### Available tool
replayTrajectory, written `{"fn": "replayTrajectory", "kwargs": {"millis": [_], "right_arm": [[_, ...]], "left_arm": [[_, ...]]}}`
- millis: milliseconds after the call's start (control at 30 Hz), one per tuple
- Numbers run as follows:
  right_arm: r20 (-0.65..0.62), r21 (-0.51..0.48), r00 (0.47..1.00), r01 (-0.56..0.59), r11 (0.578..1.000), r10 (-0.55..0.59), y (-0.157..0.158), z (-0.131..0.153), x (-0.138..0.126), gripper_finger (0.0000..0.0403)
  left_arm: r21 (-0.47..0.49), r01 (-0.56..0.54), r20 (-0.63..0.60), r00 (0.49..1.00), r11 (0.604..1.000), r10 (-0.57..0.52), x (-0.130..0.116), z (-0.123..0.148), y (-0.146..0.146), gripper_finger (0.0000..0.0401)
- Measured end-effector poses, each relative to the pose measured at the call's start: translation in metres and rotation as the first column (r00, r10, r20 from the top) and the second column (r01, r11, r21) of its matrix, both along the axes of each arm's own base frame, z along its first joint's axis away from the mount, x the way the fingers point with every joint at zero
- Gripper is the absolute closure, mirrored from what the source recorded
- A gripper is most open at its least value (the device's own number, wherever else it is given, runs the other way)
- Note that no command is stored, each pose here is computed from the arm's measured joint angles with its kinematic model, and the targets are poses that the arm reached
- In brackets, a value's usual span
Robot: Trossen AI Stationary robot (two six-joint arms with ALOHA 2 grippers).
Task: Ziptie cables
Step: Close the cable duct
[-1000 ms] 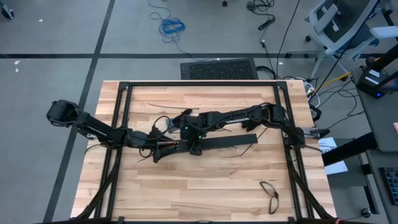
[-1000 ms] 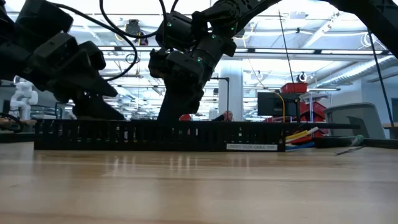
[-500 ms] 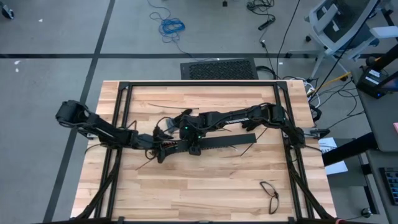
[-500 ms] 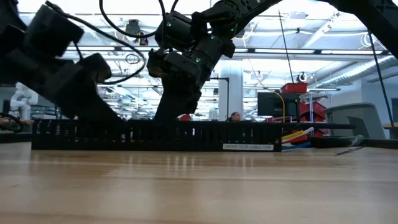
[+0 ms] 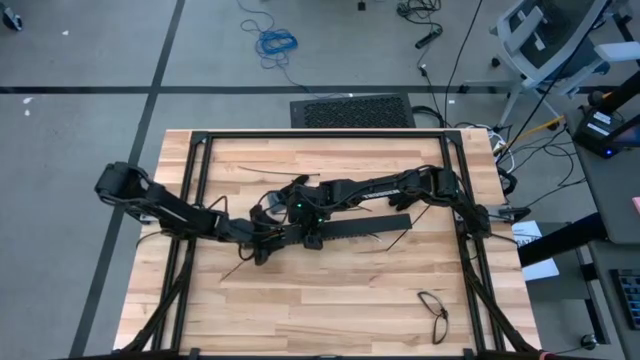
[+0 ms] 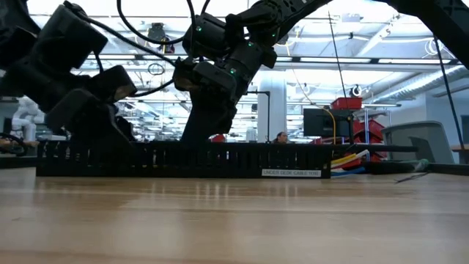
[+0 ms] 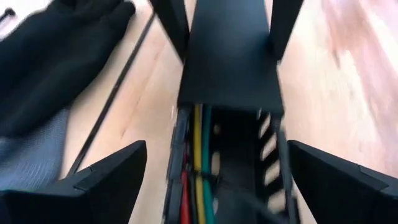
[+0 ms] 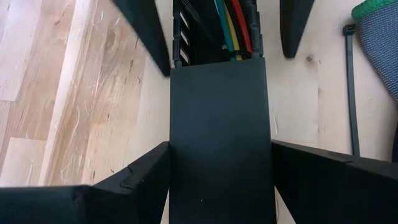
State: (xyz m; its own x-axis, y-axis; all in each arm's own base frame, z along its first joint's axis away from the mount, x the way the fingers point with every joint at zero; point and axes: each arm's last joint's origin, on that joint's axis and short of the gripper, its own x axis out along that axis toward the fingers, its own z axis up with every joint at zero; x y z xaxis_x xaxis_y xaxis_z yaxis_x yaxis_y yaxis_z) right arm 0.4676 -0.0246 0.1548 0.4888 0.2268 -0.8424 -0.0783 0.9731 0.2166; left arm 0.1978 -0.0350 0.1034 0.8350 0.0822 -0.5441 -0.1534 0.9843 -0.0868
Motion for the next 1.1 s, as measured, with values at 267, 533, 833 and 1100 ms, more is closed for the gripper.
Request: {"fn": "replayTrajectory", "kwargs": {"millis": [267, 533, 833, 1100], "right_arm": [[0.0, 0.0, 1.0, 0.0, 1.0, 0.0, 0.0, 0.0, 0.0, 0.0163], [0.013, 0.001, 1.0, 0.005, 1.0, -0.005, 0.0, 0.0, 0.001, 0.0163], [0.013, 0.002, 1.0, 0.007, 1.0, -0.007, 0.0, 0.0, 0.001, 0.0163], [0.013, 0.003, 1.0, 0.012, 1.0, -0.012, 0.0, 0.001, 0.001, 0.0163]], "left_arm": [[0.066, 0.026, -0.022, 0.999, 0.997, -0.025, -0.009, 0.012, 0.003, 0.0024], [0.077, 0.015, -0.015, 1.0, 0.997, -0.014, -0.008, 0.011, 0.004, 0.0024], [0.077, 0.015, -0.02, 1.0, 0.997, -0.014, -0.008, 0.01, 0.004, 0.0034], [0.076, 0.016, -0.024, 1.0, 0.997, -0.014, -0.008, 0.01, 0.004, 0.0087]]}}
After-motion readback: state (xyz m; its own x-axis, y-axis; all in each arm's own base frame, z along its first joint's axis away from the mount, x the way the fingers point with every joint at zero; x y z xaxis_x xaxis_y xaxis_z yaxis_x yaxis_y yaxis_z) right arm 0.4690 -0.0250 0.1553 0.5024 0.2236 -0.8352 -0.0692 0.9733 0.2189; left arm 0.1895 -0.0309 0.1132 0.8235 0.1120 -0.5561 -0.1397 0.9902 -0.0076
